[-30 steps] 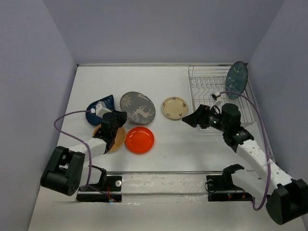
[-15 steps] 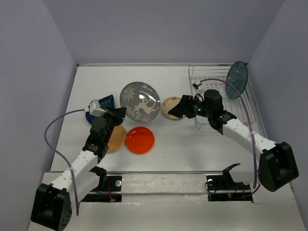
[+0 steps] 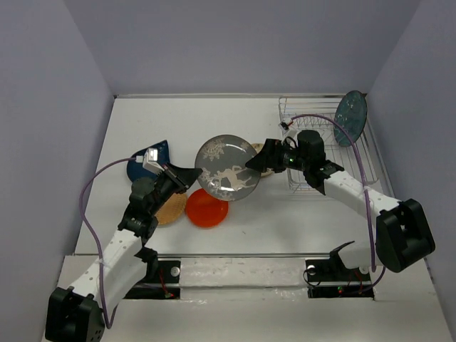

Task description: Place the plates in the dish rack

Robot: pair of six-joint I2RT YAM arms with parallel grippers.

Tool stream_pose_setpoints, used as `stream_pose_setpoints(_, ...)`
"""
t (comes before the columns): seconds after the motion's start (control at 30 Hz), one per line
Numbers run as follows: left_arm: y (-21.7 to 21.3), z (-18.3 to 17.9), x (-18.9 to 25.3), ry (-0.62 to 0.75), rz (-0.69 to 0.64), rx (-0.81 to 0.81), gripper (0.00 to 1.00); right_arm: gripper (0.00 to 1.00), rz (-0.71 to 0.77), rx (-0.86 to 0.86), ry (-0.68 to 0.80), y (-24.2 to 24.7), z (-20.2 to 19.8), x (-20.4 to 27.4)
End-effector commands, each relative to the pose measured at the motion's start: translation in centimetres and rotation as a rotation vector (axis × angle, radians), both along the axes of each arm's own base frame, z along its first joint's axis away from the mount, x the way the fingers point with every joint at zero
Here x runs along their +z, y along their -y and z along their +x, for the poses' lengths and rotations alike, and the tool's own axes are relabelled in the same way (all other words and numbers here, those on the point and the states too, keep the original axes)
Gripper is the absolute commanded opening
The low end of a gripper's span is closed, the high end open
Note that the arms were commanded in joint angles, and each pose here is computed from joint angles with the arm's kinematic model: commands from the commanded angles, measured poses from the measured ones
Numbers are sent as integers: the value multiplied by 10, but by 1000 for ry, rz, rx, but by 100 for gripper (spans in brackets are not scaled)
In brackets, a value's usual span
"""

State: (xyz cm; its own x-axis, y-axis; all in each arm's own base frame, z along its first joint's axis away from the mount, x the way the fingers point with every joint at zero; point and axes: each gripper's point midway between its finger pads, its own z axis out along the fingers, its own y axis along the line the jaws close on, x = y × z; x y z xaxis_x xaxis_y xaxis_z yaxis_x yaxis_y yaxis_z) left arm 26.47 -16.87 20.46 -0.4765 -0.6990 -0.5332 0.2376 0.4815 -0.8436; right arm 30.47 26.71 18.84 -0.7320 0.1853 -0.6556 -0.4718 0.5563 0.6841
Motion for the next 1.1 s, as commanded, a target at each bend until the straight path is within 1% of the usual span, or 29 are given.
stream_pose_setpoints(0.0, 13, -21, 105, 282, -160, -120, 5, 97, 50, 10, 112, -7, 7, 31)
stream_pose_setpoints(0.03, 13, -23, 106, 287, -161, -123, 6, 97, 49, 9, 109, -7, 7, 29)
stream_pose_setpoints(0.1, 15, -25, 105, 286, -160, -140, 5, 92, 54, 12, 108, -6, 5, 29)
stream_pose_setpoints(0.17, 18, -27, 105, 287, -158, -161, 5, 83, 73, 29, 114, -8, 1, 33)
stream_pose_setpoints(0.2, 18, -28, 105, 287, -157, -166, 5, 62, 88, 44, 125, -10, -1, 36)
stream_pose_setpoints(0.27, 20, -29, 106, 293, -152, -179, 5, 46, 123, 85, 119, -13, -11, 41)
stream_pose_setpoints(0.3, 21, -30, 106, 294, -150, -185, 5, 33, 146, 100, 137, -15, -13, 47)
stream_pose_setpoints(0.33, 21, -30, 107, 295, -148, -190, 6, 15, 159, 111, 136, -16, -15, 50)
stream_pose_setpoints(0.37, 23, -31, 107, 295, -144, -202, 8, 9, 172, 125, 133, -16, -19, 53)
stream_pose_setpoints(0.4, 24, -31, 107, 292, -138, -207, 17, 7, 187, 127, 123, -17, -21, 56)
stream_pose_setpoints(0.5, 26, -32, 108, 295, -117, -226, 32, 7, 214, 116, 140, -13, -27, 71)
stream_pose_setpoints(0.53, 27, -32, 108, 302, -97, -237, 45, 7, 216, 94, 167, -9, -29, 79)
stream_pose_setpoints(0.6, 27, -31, 108, 309, -69, -235, 60, 7, 209, 45, 205, -3, -27, 90)
stream_pose_setpoints(0.63, 27, -29, 104, 289, -52, -235, 71, 7, 194, 20, 210, 1, -25, 95)
stream_pose_setpoints(0.67, 27, -27, 104, 289, -21, -233, 79, 7, 175, -43, 258, 12, -17, 106)
stream_pose_setpoints(0.73, 27, -26, 104, 291, 17, -232, 85, 7, 136, -112, 257, 25, -10, 112)
stream_pose_setpoints(0.77, 25, -26, 105, 293, 61, -225, 91, 7, 128, -167, 316, 37, -1, 133)
stream_pose_setpoints(0.8, 23, -26, 105, 292, 87, -221, 93, 7, 103, -198, 307, 44, 2, 134)
stream_pose_setpoints(0.87, 16, -27, 107, 280, 144, -189, 99, 7, 71, -293, 379, 65, 14, 159)
stream_pose_setpoints(0.9, 12, -27, 107, 301, 193, -179, 99, 7, 57, -324, 392, 74, 17, 165)
stream_pose_setpoints(0.93, 9, -28, 107, 304, 218, -170, 99, 7, 26, -378, 381, 92, 25, 163)
stream_pose_setpoints(0.97, 4, -30, 112, 321, 238, -146, 99, 7, 4, -407, 401, 103, 30, 168)
stream_pose_setpoints(1.0, 1, -33, 104, 292, 270, -144, 99, 7, -3, -445, 429, 115, 34, 182)
stream_pose_setpoints(1.07, -4, -36, 101, 312, 336, -142, 99, 7, -52, -547, 441, 148, 46, 189)
